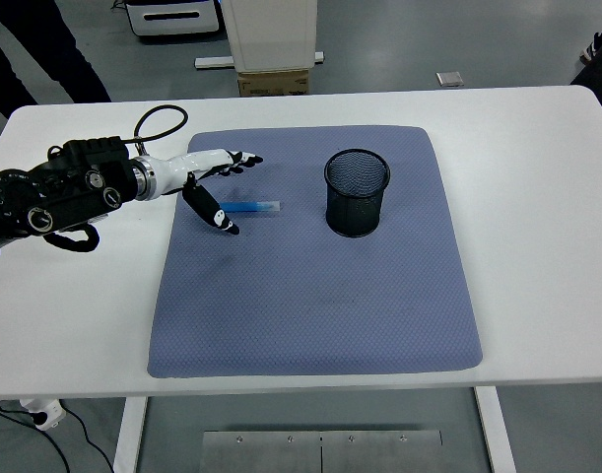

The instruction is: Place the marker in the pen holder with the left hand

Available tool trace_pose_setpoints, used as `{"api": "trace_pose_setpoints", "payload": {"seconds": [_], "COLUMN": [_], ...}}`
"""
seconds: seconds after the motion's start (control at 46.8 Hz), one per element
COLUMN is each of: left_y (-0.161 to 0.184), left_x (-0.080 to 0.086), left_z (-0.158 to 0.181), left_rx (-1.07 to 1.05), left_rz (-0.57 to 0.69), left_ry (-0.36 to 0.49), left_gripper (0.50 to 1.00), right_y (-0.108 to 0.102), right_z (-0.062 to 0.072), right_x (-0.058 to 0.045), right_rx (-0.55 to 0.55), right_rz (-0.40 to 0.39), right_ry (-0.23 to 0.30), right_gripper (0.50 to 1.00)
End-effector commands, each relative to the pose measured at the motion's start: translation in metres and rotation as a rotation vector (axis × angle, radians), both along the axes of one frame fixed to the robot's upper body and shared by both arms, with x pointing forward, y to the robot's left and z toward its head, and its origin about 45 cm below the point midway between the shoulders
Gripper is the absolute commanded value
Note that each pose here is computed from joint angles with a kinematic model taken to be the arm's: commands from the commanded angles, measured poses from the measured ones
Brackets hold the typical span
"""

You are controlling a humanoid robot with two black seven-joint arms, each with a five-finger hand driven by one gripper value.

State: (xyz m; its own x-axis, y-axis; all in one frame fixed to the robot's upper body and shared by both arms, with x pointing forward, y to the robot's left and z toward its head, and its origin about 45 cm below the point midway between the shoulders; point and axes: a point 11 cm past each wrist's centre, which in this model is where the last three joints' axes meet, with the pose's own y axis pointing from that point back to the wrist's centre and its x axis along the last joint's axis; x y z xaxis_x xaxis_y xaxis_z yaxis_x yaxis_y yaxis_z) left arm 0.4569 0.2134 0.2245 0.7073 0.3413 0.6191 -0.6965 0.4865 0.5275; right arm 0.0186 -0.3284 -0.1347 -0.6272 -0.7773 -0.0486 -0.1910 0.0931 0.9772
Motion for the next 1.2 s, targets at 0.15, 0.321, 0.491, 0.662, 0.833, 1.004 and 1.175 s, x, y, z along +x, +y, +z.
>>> {"api": "trace_pose_setpoints", "payload": {"seconds": [0.15,0.321,0.491,0.662,0.833,1.004,1.175], "left_y": [-0.006,-0.01,-0.0095,-0.0064,-0.0068,-0.0061,-0.002], "left_x": [-0.0018,0.0026,0.002,0.0005,0.0002,0.0019,0.0032], "left_z": [-0.0037,0.0019,0.0002,-0.0037,-0.0043,-0.002,-0.0044], "left_rx": [0.077,0.111,0.145,0.165,0.167,0.18,0.19], "left_rz": [-0.061,-0.09,-0.113,-0.117,-0.118,-0.113,-0.056], "left_ry": [-0.019,-0.051,-0.062,-0.056,-0.055,-0.058,-0.029], "left_gripper": [1.0,1.0,1.0,1.0,0.945,0.915,0.915], "right_y": [0.0,0.0,0.0,0.0,0.0,0.0,0.0], "right_z": [0.0,0.0,0.0,0.0,0.0,0.0,0.0], "right_x": [0.0,0.0,0.0,0.0,0.0,0.0,0.0], "right_rx": [0.0,0.0,0.0,0.0,0.0,0.0,0.0], "right_rz": [0.0,0.0,0.0,0.0,0.0,0.0,0.0], "right_ry": [0.0,0.0,0.0,0.0,0.0,0.0,0.0], "right_gripper": [1.0,1.0,1.0,1.0,1.0,1.0,1.0]}}
